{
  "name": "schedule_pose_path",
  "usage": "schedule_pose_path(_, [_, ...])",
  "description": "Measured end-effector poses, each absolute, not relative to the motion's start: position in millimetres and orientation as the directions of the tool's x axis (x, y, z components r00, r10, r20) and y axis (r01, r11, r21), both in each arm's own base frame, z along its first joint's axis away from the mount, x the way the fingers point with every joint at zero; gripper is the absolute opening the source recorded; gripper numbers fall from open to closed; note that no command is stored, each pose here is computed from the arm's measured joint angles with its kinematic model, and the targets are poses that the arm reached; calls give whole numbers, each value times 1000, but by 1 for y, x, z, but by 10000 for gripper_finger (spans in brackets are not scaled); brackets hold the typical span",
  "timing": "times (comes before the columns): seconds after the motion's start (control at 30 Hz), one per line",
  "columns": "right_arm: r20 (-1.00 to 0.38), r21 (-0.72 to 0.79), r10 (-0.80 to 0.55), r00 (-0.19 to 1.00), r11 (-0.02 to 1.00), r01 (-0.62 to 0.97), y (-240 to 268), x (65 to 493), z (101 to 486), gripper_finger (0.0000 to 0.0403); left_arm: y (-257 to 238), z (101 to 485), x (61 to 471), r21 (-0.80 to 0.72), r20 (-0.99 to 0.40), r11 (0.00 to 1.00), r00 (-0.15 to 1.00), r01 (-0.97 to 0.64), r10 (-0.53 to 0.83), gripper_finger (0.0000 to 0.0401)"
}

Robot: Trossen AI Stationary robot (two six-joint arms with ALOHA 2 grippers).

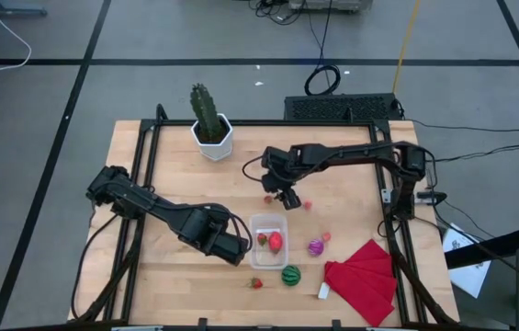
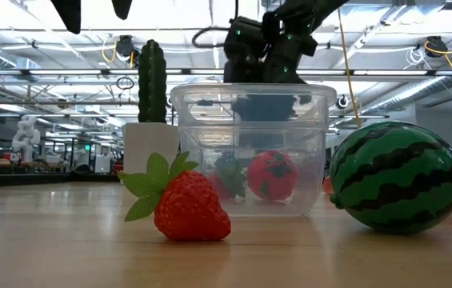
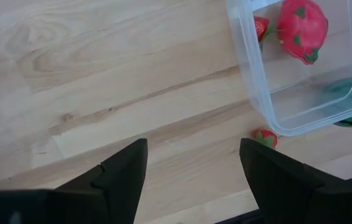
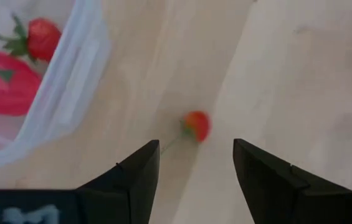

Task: Pick and placing Produce into tupperware
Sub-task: Put the top strawberry into the transparent bin

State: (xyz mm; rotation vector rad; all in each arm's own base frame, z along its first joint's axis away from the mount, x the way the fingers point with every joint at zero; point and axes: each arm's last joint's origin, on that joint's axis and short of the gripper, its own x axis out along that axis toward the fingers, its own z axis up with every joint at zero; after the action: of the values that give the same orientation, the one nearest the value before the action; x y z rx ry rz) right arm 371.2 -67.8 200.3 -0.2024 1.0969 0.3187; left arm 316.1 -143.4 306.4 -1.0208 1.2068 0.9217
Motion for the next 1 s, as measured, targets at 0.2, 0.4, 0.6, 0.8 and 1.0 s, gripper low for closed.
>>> schedule_pose_path(0.2, [-910,23,163,382,938,-345,-70,375,184,196,-144,307,316,-126,-990,290,138,-949,22,257])
schedule_pose_path(0.4, [-882,62,211,422,938,-340,-69,378,187,196,-143,307,317,-129,-990,289,141,-949,21,257])
schedule_pose_path(0.6, [-864,52,217,455,936,-348,-67,382,188,196,-143,307,317,-129,-990,288,141,-949,22,258])
schedule_pose_path(0.8, [-860,68,228,457,938,-340,-67,385,183,196,-143,307,317,-128,-990,288,140,-949,21,257])
schedule_pose_path(1.0, [-877,97,235,419,941,-324,-67,387,168,196,-143,307,317,-130,-990,288,141,-949,19,258])
